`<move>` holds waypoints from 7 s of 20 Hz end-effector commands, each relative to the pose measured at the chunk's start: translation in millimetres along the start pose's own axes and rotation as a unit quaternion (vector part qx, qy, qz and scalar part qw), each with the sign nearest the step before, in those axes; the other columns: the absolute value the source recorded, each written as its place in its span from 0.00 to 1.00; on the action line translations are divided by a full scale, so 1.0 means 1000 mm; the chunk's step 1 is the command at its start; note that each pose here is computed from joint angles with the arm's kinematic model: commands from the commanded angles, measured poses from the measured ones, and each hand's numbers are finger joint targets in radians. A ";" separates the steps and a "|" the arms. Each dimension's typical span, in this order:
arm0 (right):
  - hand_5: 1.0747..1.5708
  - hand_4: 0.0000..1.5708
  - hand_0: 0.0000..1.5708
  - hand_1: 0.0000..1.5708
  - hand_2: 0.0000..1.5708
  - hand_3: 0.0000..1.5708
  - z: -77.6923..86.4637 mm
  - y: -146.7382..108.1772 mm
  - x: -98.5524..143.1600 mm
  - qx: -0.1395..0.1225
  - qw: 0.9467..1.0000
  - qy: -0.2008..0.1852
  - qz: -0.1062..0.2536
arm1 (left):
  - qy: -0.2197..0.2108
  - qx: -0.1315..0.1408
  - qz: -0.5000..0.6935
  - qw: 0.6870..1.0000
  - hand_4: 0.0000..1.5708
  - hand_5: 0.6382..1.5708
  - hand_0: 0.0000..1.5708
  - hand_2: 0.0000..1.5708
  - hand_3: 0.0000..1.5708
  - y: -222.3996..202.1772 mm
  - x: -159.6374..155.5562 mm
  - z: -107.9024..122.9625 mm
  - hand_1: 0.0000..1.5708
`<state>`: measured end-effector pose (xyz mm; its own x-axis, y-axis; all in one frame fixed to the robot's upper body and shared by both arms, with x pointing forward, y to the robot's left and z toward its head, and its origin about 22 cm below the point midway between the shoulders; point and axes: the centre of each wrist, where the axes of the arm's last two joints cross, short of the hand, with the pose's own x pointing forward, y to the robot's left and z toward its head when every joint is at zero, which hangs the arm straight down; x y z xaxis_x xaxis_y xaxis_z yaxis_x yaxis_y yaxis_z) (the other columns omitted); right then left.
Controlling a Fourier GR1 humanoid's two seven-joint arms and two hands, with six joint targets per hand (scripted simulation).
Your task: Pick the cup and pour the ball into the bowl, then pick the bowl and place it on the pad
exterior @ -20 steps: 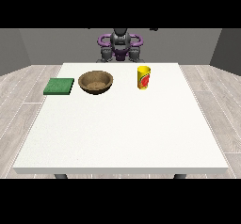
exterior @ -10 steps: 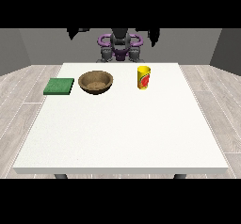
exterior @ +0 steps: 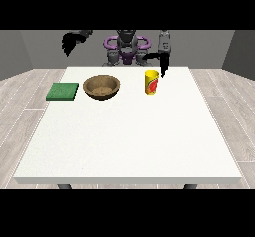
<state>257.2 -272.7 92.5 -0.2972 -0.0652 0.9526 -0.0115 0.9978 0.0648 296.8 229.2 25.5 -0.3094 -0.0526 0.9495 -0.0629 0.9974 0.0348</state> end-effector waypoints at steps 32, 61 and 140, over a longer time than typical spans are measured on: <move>0.99 0.40 0.00 0.00 0.00 0.19 -0.006 -0.108 -0.013 -0.001 0.998 0.059 -0.006 | 0.044 0.029 -0.199 0.979 0.89 0.85 0.81 1.00 1.00 -0.019 -0.093 -0.023 0.81; 0.97 0.45 0.00 0.00 0.00 0.19 -0.008 -0.152 -0.054 -0.020 0.988 0.149 -0.027 | -0.063 -0.102 -0.787 0.605 0.69 1.00 0.92 1.00 1.00 -0.190 -0.009 -0.096 0.92; 0.80 0.60 1.00 1.00 1.00 1.00 0.047 -0.097 -0.189 -0.235 0.942 0.234 0.058 | -0.071 -0.073 -0.037 0.994 0.65 0.96 0.00 0.00 0.00 0.172 0.231 -0.131 0.00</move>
<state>308.9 -322.9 -79.1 -0.0988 -0.1365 0.9857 0.3482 0.9232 0.1627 343.1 392.7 278.7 -0.4179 -0.1289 0.8993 0.0363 0.9867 0.1583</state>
